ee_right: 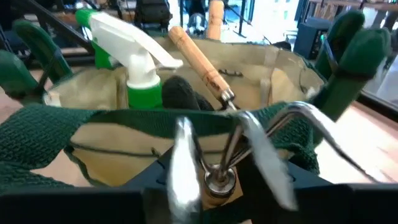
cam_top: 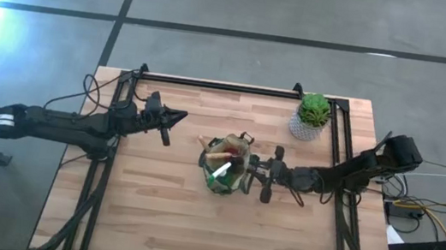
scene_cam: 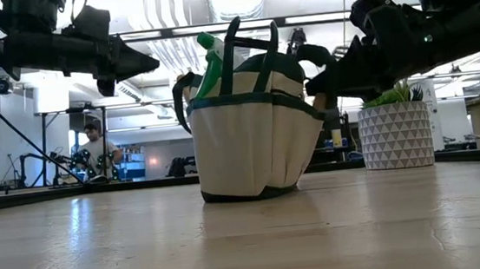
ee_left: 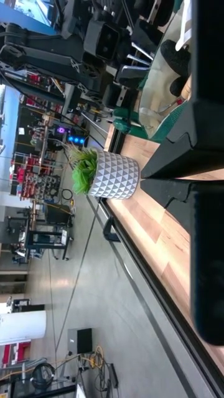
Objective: Pick & Place Garden tools in Gardening bag
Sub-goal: Put the brown hand rake into the light brown gardening bag
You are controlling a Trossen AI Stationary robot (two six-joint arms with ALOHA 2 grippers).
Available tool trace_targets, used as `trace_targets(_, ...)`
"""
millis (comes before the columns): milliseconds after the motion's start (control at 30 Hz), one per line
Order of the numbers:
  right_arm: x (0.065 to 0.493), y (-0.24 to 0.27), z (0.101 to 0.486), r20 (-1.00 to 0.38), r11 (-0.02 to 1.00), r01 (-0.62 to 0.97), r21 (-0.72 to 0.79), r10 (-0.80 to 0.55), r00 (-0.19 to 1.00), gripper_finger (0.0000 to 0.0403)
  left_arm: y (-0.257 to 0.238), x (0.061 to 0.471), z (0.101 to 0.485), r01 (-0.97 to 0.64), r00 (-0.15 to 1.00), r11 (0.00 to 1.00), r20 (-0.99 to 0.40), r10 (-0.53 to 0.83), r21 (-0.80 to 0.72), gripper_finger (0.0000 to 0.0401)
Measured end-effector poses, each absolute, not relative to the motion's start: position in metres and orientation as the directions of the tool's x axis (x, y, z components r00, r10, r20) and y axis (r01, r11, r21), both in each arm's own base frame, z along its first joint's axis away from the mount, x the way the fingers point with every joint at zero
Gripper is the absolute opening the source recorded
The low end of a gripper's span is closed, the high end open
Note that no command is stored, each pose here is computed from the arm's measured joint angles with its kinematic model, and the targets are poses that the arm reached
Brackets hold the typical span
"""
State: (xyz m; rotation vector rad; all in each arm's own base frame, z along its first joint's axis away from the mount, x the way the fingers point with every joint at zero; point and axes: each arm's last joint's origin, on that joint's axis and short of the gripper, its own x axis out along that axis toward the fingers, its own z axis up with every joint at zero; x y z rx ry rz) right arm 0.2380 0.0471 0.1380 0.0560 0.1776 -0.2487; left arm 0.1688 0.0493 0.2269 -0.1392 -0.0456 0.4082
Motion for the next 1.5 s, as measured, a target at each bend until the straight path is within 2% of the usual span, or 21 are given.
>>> trace_targets(333, 0.232, 0.047, 0.147, -0.210, 0.976, 0.210, 0.055, -0.195, 0.958, 0.0119, 0.049, 0.169, 0.227, -0.392, 0.917, 0.908, 0.016, 0.399, -0.144, 0.0014)
trace_targets(567, 0.225, 0.045, 0.147, -0.297, 0.972, 0.225, 0.069, -0.195, 0.935, 0.0114, 0.049, 0.169, 0.227, -0.392, 0.917, 0.908, 0.016, 0.399, -0.144, 0.0014)
trace_targets(967, 0.216, 0.043, 0.160, -0.302, 0.969, 0.233, 0.089, -0.196, 0.933, 0.0139, 0.049, 0.169, 0.227, -0.392, 0.917, 0.908, 0.016, 0.399, -0.144, 0.0014)
trace_targets(1133, 0.212, 0.041, 0.164, -0.309, 0.959, 0.256, 0.123, -0.208, 0.928, 0.0158, 0.049, 0.169, 0.227, -0.393, 0.917, 0.908, 0.016, 0.399, -0.144, 0.0014)
trace_targets(1500, 0.212, 0.042, 0.160, -0.333, 0.961, 0.254, 0.108, -0.206, 0.920, 0.0228, 0.049, 0.169, 0.227, -0.392, 0.917, 0.908, 0.016, 0.399, -0.144, 0.0014)
